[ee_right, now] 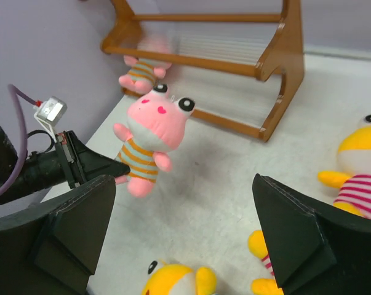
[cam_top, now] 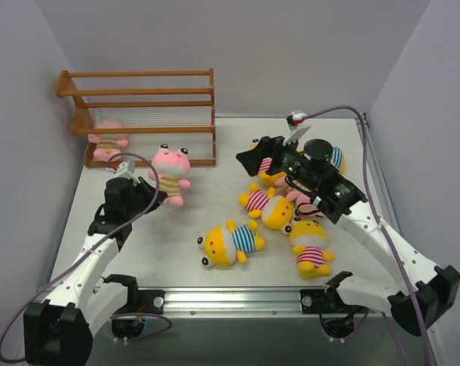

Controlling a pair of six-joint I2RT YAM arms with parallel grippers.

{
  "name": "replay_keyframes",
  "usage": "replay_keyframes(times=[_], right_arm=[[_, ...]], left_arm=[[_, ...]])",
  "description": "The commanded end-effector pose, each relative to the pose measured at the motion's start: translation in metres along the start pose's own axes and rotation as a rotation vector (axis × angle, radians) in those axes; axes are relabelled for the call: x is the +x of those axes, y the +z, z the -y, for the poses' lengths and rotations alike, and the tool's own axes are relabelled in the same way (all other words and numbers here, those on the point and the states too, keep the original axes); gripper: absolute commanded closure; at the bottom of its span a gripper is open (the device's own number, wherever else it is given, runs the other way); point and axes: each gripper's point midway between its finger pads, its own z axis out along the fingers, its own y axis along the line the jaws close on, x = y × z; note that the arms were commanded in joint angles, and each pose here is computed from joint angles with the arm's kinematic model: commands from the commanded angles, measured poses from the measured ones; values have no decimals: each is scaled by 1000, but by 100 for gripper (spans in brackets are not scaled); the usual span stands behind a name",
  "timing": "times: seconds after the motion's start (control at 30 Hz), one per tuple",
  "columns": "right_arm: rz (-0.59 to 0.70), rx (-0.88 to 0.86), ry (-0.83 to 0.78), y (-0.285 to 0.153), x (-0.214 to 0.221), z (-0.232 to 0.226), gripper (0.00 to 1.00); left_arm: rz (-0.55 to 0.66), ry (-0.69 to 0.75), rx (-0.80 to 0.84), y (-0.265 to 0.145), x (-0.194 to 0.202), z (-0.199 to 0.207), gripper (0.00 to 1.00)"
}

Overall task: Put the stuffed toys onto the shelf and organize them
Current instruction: Place the stuffed toy onto shelf

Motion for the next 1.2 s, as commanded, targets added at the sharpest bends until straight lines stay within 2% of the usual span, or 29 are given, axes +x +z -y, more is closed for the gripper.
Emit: replay_keyframes(times=[0.0,0.17,0.47,0.7,1.17], right_arm=[[129,134,-139,-31,-30,19,0],[246,194,-202,-67,-51,23,0],[349,246,-252,-98,-66,28,0],[353,242,-264,-101,-62,29,0],[329,234,-264,-92,-56,31,0]], left_arm=[[29,-42,30,3,-33,3,98],[-17,-72,-53,20,-47,-19,98],[-27,-135,-156,59,-88,-59,98],[-32,-147,-202,92,-102,-88,98],[9,-68,-194,133,-141,-99,98]])
